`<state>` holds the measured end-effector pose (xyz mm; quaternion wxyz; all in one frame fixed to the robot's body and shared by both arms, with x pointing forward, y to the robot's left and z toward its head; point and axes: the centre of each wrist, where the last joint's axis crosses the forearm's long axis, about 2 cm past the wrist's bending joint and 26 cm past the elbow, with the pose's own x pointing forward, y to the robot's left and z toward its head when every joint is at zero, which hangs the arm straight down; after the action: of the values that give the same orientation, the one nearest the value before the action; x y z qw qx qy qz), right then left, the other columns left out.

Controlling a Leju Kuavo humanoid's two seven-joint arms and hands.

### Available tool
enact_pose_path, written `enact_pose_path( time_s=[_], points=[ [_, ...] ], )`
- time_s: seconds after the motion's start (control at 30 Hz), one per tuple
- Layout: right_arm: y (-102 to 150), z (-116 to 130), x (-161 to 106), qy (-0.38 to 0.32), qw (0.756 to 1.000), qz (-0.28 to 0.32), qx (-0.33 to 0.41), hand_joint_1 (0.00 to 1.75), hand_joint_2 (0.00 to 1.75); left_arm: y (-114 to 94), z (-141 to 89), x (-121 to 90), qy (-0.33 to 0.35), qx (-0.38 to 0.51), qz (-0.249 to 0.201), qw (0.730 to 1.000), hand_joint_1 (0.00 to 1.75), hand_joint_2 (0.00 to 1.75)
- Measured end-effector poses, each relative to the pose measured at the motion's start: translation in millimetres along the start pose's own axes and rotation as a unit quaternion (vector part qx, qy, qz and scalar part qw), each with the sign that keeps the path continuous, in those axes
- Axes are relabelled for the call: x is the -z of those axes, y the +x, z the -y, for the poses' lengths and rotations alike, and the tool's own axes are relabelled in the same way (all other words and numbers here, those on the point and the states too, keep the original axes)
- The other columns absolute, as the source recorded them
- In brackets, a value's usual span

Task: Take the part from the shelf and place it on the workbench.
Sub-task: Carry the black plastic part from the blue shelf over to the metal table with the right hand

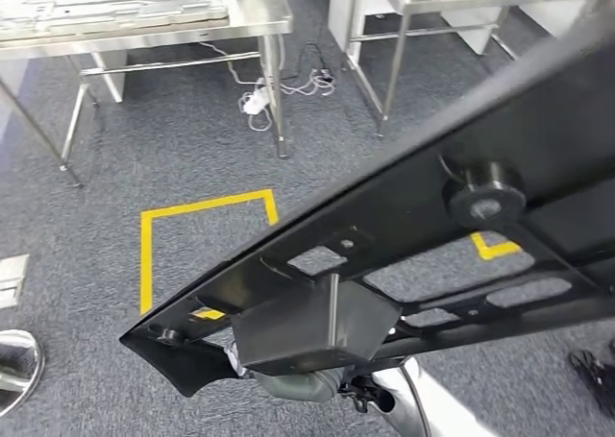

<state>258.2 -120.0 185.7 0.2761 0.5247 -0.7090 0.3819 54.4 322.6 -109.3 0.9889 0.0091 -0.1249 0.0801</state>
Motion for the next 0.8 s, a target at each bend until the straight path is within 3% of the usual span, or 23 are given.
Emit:
enact_pose_path(
  time_s=[0.8],
  points=[
    [-6.4,-7.3,-11.4,-0.026,1.0,-0.008,0.014,1.75,1.75,-3.4,11.8,-0.1,-0.01,-0.007,-0.002,1.0,0.0,1.75]
  ],
)
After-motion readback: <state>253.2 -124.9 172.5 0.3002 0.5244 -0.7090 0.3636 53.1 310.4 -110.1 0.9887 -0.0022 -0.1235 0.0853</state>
